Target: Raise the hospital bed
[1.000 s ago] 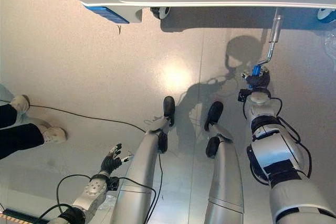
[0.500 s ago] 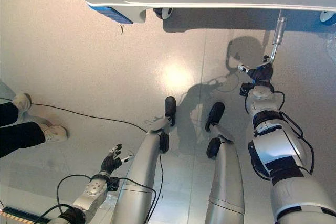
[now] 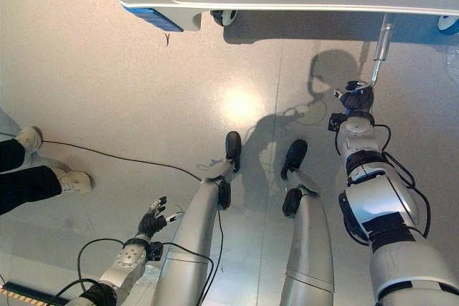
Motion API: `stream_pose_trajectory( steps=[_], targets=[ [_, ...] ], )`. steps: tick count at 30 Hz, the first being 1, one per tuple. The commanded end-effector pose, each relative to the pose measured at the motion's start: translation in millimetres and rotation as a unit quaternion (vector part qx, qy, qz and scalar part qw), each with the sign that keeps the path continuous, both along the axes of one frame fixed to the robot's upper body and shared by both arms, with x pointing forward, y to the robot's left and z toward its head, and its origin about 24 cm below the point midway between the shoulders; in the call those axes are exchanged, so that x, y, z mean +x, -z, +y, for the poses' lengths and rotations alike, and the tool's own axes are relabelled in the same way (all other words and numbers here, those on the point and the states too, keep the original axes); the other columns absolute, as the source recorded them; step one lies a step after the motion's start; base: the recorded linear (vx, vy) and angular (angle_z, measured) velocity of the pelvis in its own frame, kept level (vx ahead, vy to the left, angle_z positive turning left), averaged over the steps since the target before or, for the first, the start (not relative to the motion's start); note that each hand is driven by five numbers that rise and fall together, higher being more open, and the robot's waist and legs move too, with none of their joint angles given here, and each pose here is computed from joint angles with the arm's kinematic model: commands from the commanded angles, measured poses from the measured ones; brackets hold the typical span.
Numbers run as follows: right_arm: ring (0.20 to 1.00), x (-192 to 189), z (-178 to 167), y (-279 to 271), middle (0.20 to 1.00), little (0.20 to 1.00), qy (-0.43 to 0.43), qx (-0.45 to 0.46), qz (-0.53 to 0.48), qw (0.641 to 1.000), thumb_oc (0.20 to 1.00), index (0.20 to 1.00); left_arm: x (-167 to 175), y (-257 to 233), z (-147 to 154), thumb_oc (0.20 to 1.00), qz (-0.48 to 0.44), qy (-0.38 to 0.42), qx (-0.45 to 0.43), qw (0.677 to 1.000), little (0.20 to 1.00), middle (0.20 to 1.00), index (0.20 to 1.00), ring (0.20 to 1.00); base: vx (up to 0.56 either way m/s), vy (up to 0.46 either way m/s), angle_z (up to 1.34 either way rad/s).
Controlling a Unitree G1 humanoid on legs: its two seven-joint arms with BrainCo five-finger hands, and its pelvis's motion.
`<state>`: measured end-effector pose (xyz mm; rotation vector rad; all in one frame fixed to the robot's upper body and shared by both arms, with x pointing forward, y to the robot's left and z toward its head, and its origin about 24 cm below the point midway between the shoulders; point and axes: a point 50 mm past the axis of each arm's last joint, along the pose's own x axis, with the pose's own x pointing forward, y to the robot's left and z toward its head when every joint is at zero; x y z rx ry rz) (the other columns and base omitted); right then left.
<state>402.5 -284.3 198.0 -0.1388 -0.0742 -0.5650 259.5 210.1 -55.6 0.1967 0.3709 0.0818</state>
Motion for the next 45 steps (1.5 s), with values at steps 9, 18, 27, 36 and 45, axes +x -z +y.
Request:
stream_pose_trajectory(
  steps=[9, 18, 27, 36, 45],
  targets=[
    [0.200, -13.3, -30.5, 1.0, 0.200, 0.200, 0.038, -0.038, 0.015, 0.998, 0.200, 0.200, -18.9, 15.2, -3.6, 1.000, 0.026, 0.000, -0.002, 1.000, 1.000, 1.000, 1.000, 1.000, 0.00, 0.000, 0.00],
    [0.200, -14.1, -25.4, 23.0, 0.200, 0.200, 0.031, -0.025, 0.042, 0.998, 0.200, 0.200, -19.3, 14.4, -1.5, 1.000, 0.025, 0.001, 0.001, 1.000, 1.000, 1.000, 1.000, 1.000, 0.00, 0.000, 0.00],
    [0.200, -13.8, -13.7, 47.4, 0.200, 0.200, 0.020, -0.015, 0.079, 0.997, 0.200, 0.200, -19.0, 14.8, -0.5, 1.000, 0.027, -0.001, 0.004, 1.000, 1.000, 1.000, 1.000, 1.000, 0.00, 0.000, 0.00],
    [0.200, -15.9, -9.1, 62.4, 0.200, 0.200, 0.020, -0.004, 0.096, 0.995, 0.200, 0.200, -21.8, 16.8, 0.4, 1.000, 0.032, 0.000, 0.008, 0.999, 1.000, 1.000, 1.000, 1.000, 0.00, 0.000, 0.00],
    [0.200, -12.0, -6.2, 50.5, 0.200, 0.200, 0.011, -0.013, 0.071, 0.997, 0.200, 0.200, -20.0, 16.1, 0.1, 1.000, 0.030, -0.002, 0.007, 1.000, 1.000, 1.000, 1.000, 1.000, 0.00, 0.000, 0.00]
  ],
)
